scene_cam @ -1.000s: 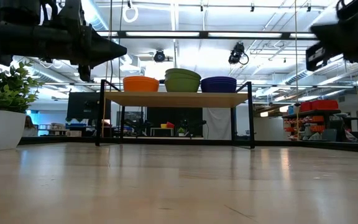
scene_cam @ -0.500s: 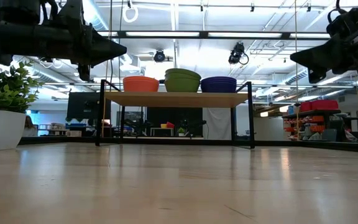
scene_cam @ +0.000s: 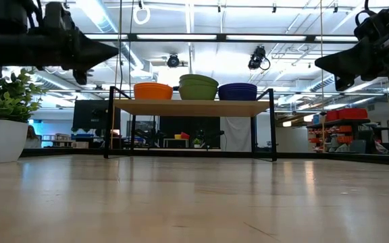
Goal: Pick & Place Mini bowls
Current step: Return to Home Position
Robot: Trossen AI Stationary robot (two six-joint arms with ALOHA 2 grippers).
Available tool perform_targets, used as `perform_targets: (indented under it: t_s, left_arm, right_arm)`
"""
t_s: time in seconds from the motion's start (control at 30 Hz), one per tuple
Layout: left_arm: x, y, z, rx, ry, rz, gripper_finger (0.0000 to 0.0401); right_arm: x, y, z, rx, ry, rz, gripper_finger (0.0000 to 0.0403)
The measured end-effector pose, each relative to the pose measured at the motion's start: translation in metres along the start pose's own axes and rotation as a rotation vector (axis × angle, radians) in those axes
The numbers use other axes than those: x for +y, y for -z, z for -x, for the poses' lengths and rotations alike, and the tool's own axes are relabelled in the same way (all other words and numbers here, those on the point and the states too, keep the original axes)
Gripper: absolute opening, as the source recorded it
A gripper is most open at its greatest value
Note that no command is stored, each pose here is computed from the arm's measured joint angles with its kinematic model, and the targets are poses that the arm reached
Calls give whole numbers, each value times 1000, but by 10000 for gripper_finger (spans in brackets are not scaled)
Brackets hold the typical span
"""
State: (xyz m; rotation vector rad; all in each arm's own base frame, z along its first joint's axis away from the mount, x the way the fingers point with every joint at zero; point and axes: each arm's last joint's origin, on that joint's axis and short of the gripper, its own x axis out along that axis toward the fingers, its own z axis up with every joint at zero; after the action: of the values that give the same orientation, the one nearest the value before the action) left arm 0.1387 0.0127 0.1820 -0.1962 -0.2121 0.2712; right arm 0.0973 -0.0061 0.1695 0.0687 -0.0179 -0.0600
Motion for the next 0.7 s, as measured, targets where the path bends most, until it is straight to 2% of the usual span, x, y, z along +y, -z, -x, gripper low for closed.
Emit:
perform_targets:
  t_s: [0.3, 0.47, 0.7]
  left_arm:
    - [1, -12, 20, -4, 173, -28, 12]
    - [3, -8, 33, 73, 216, -23, 12]
    - [7, 0, 42, 157, 203, -37, 12]
  right_arm:
    - [0, 0, 0, -1, -6, 0, 22]
    - [0, 0, 0, -1, -6, 0, 22]
    - [0, 0, 0, -1, -6, 2, 22]
